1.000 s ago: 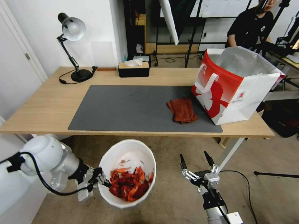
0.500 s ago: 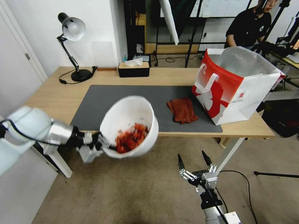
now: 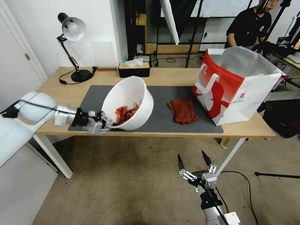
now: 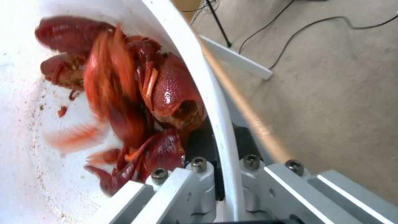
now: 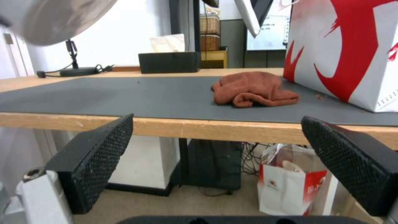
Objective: Sweep shrimp from table into container with towel, then put container into takeout bag.
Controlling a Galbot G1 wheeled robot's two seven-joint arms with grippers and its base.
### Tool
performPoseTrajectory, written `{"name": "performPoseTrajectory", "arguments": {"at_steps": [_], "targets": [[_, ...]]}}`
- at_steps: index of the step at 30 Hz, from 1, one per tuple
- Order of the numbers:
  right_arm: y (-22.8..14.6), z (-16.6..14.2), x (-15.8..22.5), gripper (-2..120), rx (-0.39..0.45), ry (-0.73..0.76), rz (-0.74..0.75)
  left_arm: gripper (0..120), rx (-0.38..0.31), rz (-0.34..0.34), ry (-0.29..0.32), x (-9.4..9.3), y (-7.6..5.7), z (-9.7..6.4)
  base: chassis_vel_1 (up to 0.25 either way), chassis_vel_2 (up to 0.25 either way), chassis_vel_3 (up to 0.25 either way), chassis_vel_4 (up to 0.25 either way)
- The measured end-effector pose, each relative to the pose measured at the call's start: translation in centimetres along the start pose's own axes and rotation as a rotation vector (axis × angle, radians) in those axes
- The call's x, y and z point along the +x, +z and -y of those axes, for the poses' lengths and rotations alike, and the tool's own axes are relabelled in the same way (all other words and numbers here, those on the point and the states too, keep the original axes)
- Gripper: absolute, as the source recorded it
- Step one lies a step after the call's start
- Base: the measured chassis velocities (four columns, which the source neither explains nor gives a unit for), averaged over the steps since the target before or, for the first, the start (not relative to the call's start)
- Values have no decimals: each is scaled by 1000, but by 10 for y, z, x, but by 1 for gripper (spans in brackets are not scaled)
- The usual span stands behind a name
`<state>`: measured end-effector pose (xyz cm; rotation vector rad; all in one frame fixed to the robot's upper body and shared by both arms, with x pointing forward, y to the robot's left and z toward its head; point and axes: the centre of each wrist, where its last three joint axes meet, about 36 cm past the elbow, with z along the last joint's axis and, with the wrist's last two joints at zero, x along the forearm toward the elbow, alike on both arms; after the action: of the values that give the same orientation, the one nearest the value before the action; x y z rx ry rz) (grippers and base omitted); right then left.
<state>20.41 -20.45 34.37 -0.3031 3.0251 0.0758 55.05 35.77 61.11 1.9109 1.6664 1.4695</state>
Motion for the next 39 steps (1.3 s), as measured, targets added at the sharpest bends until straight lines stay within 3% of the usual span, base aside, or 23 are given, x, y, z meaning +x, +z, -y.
{"name": "performPoseTrajectory", "arguments": {"at_steps": [2, 3, 4, 5, 6, 7, 9, 10, 12, 13, 15, 16, 17, 18, 19, 21, 22, 24, 25, 28, 33, 37, 39], "targets": [[0, 0, 0, 100, 0, 0, 1, 0, -8, 0, -3, -1, 1, -7, 0, 0, 0, 0], [0, 0, -1, 100, 0, 0, 2, 0, -26, -2, -8, -4, 3, -22, 0, 0, 0, 0], [0, 0, -1, 100, 0, 0, 2, 0, -26, -2, -8, -4, 3, -22, 0, 0, 0, 0], [0, 1, -2, 100, 0, 0, 2, 0, -38, -1, -8, -7, 3, -32, 0, 0, 0, 0], [1, 1, -3, 100, 1, -1, 3, 0, -60, 1, -2, -15, 4, -48, 0, 0, 0, 0], [1, 1, -3, 100, 1, -1, 3, 0, -60, 1, -2, -15, 4, -48, 0, 0, 0, 0], [2, 1, -3, 100, 2, -1, 2, 0, -82, 16, 18, -32, 4, -71, 0, 0, 0, 0], [2, 1, -3, 100, 2, -1, 2, 0, -82, 16, 18, -32, 4, -71, 0, 0, 0, 0], [4, 1, -3, 100, 2, 1, 1, 0, -102, 24, 48, -54, 5, -94, 0, 0, 0, 0], [4, 1, -3, 100, 2, 1, 1, 0, -102, 24, 48, -54, 5, -94, 0, 0, 0, 0], [4, 1, -2, 100, 2, 4, 2, 0, -122, 19, 62, -68, 6, -115, 0, 0, 0, 0], [4, 1, -2, 100, 2, 4, 2, 0, -122, 19, 62, -68, 6, -115, 0, 0, 0, 0], [5, 1, -2, 100, 2, 8, 3, 0, -142, 11, 71, -77, 7, -134, 0, 0, 0, 0], [5, 1, -1, 100, 1, 9, 5, 0, -163, 8, 77, -85, 4, -152, 0, 0, 0, 0], [5, 1, -1, 100, 1, 9, 5, 0, -163, 8, 77, -85, 4, -152, 0, 0, 0, 0], [5, 0, -2, 100, -1, 8, 7, 0, -189, 9, 77, -96, -2, -179, 0, 0, 0, 0], [5, 0, -2, 100, -1, 8, 7, 0, -189, 9, 77, -96, -2, -179, 0, 0, 0, 0], [5, -1, -3, 100, -4, 8, 12, 0, -238, 16, 79, -115, -14, -215, 0, 0, 0, 0], [5, -1, -3, 100, -4, 8, 12, 0, -238, 16, 79, -115, -14, -215, 0, 0, 0, 0], [5, -2, -5, 100, -5, 6, 17, 0, -281, 19, 83, -133, -28, -248, 0, 0, 0, 0], [6, -2, -5, 100, -5, 6, 19, 0, -296, 22, 74, -142, -35, -266, 0, 0, 0, 0], [6, -1, -6, 100, -4, 5, 20, 0, -316, 19, 49, -151, -45, -292, 0, 0, 0, 0], [6, -1, -6, 100, -4, 5, 20, 0, -318, 18, 47, -152, -46, -294, 0, 0, 0, 0]]}}
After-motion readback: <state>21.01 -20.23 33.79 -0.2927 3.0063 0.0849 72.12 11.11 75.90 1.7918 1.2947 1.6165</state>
